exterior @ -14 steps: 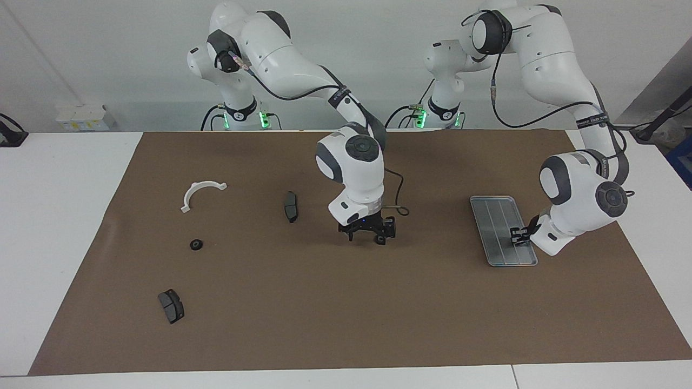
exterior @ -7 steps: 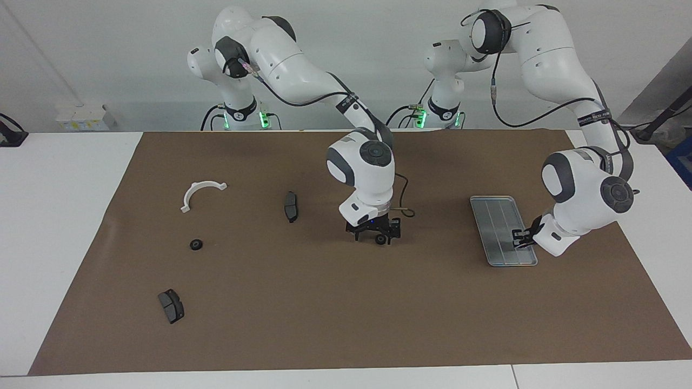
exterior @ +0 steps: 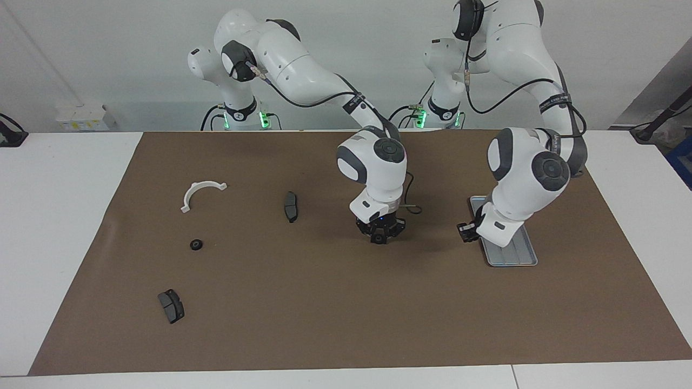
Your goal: Place bearing gear from tray to pile
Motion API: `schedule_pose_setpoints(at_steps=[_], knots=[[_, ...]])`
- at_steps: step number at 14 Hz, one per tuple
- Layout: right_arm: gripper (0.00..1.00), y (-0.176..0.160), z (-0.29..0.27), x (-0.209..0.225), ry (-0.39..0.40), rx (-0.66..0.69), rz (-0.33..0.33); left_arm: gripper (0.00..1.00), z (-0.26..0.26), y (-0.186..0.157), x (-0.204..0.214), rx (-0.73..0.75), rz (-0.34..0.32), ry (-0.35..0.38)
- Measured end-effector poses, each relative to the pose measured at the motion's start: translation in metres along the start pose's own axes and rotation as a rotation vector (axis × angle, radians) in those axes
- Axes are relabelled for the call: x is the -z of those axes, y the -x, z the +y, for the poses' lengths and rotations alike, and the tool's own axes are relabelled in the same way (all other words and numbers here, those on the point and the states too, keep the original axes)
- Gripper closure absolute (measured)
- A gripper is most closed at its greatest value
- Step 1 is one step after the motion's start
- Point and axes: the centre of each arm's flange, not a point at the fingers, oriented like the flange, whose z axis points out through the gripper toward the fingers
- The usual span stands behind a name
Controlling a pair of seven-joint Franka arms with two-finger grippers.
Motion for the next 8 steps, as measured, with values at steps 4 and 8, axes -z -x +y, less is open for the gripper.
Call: schedule_pose_setpoints(at_steps=[4,8], knots=[[0.64,-0.033,0.026,0.023,-0.010,-0.053,0.031,0.75,0.052,0.023,-0.004,0.070,0.001,-0.009],[0.64,-0.061,0.100,0.039,0.027,-0.100,0.014,0.75,0.104,0.044,-0.011,0.154,0.039,0.012]])
